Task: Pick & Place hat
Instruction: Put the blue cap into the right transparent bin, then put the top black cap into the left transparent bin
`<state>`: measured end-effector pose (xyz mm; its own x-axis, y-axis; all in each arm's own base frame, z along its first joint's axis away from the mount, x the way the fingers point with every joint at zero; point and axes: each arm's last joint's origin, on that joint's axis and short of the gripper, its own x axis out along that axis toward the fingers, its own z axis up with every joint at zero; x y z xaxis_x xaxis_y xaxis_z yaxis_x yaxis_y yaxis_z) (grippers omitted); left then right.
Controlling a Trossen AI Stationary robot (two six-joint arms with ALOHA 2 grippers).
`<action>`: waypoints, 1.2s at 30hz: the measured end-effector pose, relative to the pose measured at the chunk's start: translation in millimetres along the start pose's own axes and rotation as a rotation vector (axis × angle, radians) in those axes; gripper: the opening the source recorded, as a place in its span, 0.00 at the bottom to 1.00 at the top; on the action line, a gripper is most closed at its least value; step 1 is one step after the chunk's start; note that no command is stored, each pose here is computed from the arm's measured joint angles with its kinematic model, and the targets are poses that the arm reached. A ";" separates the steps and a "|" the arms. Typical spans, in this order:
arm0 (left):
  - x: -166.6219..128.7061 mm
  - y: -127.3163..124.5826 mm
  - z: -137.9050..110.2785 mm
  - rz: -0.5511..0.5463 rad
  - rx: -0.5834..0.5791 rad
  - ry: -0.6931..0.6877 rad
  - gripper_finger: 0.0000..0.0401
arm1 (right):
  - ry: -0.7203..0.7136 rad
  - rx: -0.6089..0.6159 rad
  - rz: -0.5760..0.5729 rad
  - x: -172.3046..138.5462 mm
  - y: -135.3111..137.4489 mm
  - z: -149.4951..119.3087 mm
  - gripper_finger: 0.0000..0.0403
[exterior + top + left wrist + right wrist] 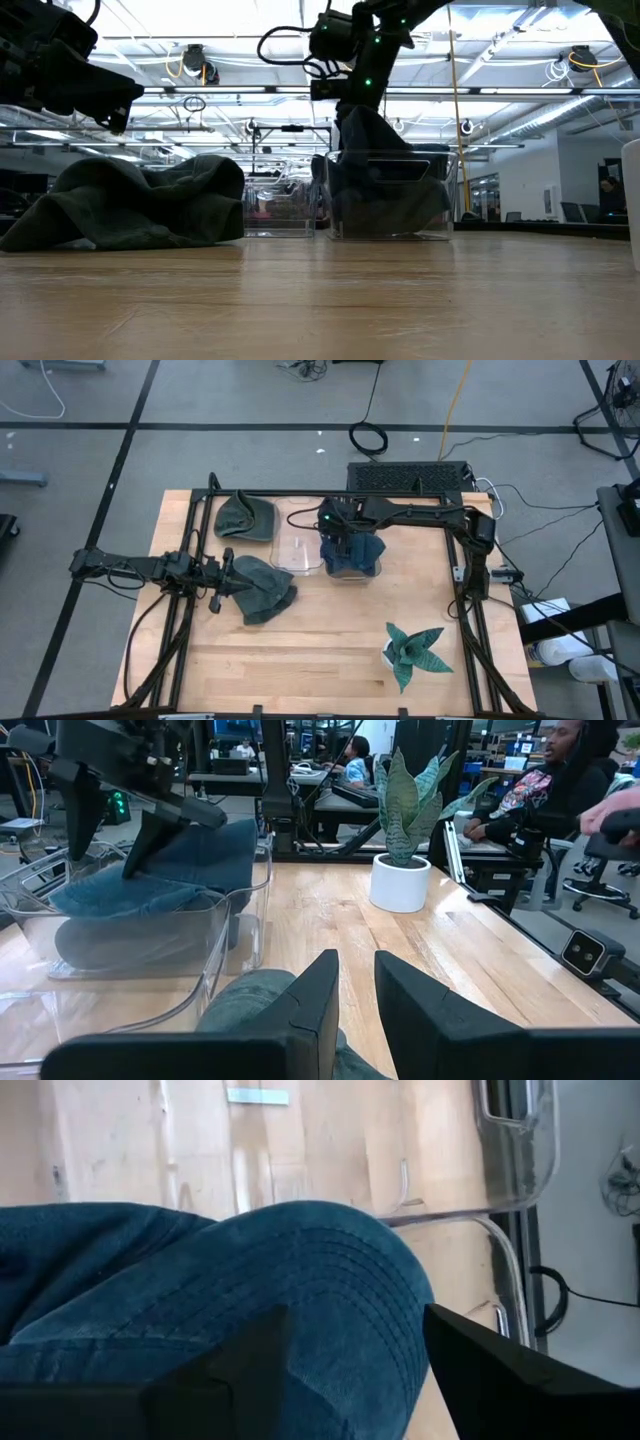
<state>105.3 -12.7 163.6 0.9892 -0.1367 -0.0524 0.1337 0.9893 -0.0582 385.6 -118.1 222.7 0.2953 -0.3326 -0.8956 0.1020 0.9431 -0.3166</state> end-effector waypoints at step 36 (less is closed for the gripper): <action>0.0 0.0 0.0 0.000 0.000 0.000 0.19 | -0.224 -0.244 -0.171 -103.5 26.0 3.1 0.55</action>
<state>105.3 -12.7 163.6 0.9892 -0.1367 -0.0524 0.1337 0.9893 -0.0582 360.6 -59.2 308.1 0.4972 -0.4512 -0.7411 -0.0532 0.8367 -0.5451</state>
